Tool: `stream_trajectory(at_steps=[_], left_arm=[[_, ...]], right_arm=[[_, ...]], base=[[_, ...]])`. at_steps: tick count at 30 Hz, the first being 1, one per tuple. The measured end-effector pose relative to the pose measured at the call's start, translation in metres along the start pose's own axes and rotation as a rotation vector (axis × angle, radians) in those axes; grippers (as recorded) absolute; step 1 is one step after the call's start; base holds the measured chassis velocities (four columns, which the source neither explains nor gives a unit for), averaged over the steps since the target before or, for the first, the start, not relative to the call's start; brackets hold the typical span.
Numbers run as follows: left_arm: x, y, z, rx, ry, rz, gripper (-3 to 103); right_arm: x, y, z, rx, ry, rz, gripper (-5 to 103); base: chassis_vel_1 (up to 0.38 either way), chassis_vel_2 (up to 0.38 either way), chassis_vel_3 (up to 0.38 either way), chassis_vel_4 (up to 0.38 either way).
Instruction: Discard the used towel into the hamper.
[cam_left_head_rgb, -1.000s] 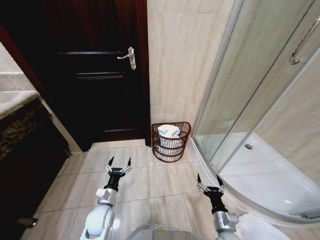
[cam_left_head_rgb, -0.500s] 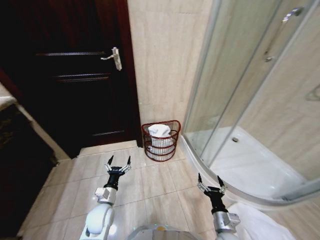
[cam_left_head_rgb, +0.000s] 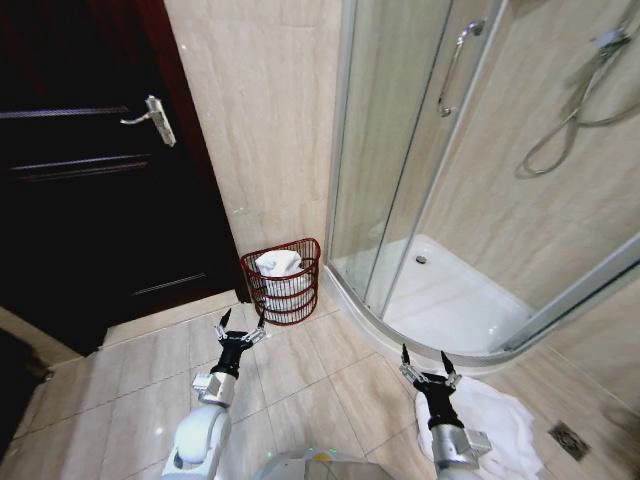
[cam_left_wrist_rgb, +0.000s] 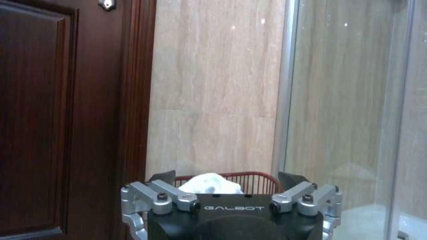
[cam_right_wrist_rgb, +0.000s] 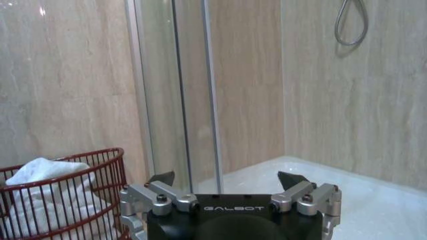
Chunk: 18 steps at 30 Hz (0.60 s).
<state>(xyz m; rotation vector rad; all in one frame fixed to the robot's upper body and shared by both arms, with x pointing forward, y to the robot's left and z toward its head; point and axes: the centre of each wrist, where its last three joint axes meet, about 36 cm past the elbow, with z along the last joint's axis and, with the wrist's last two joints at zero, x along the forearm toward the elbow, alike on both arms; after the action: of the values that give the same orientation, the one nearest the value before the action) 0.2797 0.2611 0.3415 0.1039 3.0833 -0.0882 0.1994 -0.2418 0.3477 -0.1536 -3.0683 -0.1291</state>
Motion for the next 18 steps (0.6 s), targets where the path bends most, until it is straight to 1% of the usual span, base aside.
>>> stream_trajectory(at_steps=[3,7,12,14,18], left_arm=[[0.0,-0.003,0.005,0.017,0.006,0.007,100],[0.001,-0.008,0.007,0.029,0.01,0.012,100],[0.003,-0.006,0.007,0.022,0.008,0.014,100],[0.001,-0.005,0.007,0.019,0.001,0.012,100],[-0.002,-0.006,0.007,0.023,-0.009,0.001,100]], right_arm=[[-0.002,0.002,0.007,-0.02,-0.003,-0.025,100],[-0.006,0.004,0.006,-0.023,-0.012,-0.042,100],[-0.006,0.004,0.004,-0.024,-0.017,-0.035,100],[-0.006,0.002,0.009,-0.03,-0.01,-0.029,100],[-0.008,-0.001,0.018,-0.022,-0.011,-0.008,100]], base=[[-0.087,-0.077,0.09,0.081],[-0.144,-0.145,0.145,0.151],[-0.24,-0.237,0.219,0.231],[-0.24,-0.252,0.271,0.244],[-0.252,-0.278,0.268,0.299]])
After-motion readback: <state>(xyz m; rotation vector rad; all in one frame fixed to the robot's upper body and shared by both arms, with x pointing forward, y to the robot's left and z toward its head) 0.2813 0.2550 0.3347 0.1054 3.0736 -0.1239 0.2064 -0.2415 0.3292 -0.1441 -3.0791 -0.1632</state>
